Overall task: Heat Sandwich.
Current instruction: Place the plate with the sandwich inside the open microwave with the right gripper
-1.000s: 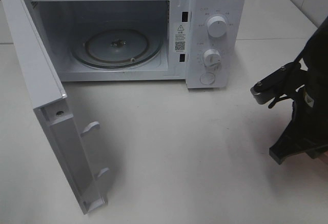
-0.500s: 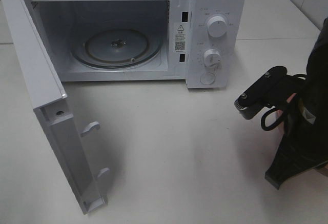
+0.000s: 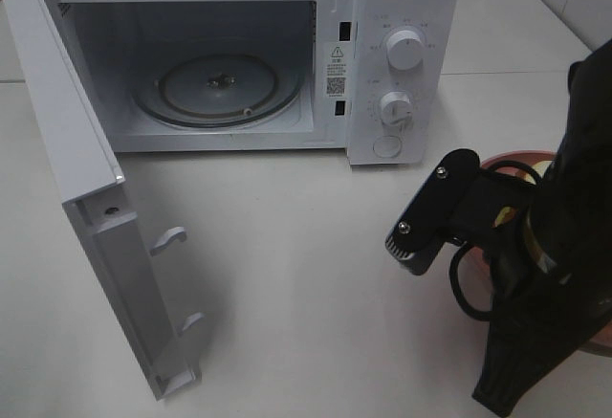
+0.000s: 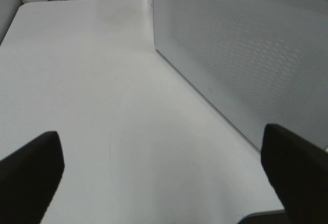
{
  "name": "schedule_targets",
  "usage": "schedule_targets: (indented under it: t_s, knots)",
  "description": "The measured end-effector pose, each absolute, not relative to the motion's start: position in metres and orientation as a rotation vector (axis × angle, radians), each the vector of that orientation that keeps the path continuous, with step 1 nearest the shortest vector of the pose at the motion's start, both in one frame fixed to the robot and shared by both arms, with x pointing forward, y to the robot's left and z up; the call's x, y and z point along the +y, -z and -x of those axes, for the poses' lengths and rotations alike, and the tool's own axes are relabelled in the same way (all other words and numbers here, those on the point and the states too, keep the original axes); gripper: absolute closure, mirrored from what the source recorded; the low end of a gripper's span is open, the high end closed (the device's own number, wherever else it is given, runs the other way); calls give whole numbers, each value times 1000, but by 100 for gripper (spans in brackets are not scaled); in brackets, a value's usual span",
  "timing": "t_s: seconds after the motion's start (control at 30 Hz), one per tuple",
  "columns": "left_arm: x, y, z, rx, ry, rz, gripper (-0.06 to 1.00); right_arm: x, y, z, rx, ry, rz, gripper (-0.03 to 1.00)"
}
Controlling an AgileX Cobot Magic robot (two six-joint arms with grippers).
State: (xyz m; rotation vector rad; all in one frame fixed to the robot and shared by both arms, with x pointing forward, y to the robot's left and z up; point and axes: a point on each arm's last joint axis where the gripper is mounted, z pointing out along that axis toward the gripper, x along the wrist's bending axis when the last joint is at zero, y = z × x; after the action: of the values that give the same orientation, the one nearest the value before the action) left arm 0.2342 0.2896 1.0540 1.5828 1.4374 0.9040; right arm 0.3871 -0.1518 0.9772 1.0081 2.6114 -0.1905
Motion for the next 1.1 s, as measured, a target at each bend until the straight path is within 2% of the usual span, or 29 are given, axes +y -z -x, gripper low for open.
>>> schedule_targets:
  t_s: [0.33, 1.1]
  knots:
    - [290, -1054, -234, 1437, -904, -1583, -5, -138, -978, -372, 2678, 185, -770, 92]
    - [290, -1054, -234, 1437, -904, -1583, -5, -123, -978, -377, 2754, 53, -232, 91]
